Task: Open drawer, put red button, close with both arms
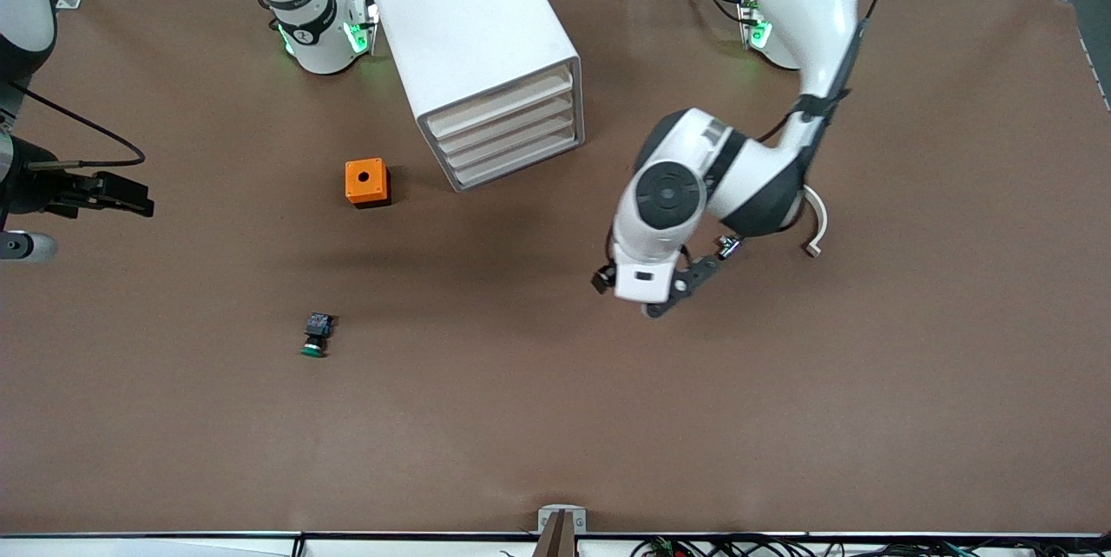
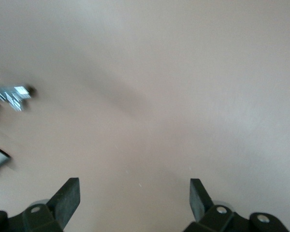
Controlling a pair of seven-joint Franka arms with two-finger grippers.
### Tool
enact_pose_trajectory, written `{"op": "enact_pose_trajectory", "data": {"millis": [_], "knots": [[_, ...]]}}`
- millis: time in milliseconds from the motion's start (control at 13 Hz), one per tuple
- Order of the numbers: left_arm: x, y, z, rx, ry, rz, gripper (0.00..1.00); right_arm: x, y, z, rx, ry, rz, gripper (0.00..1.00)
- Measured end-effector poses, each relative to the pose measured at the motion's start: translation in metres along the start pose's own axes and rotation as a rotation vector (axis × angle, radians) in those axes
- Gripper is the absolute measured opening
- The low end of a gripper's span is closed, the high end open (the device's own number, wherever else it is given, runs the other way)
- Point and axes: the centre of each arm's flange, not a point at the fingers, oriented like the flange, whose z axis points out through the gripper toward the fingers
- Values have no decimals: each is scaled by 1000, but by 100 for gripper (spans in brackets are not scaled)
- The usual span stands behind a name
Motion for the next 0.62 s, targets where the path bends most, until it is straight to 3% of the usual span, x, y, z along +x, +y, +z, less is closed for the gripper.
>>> {"op": "enact_pose_trajectory", "data": {"millis": [308, 615], "knots": [[95, -84, -98, -1, 34, 72, 100, -9, -7, -21, 0, 40, -12, 100], [127, -145, -169, 19, 101, 143, 100, -21, -9, -45, 22, 70, -12, 100]]}}
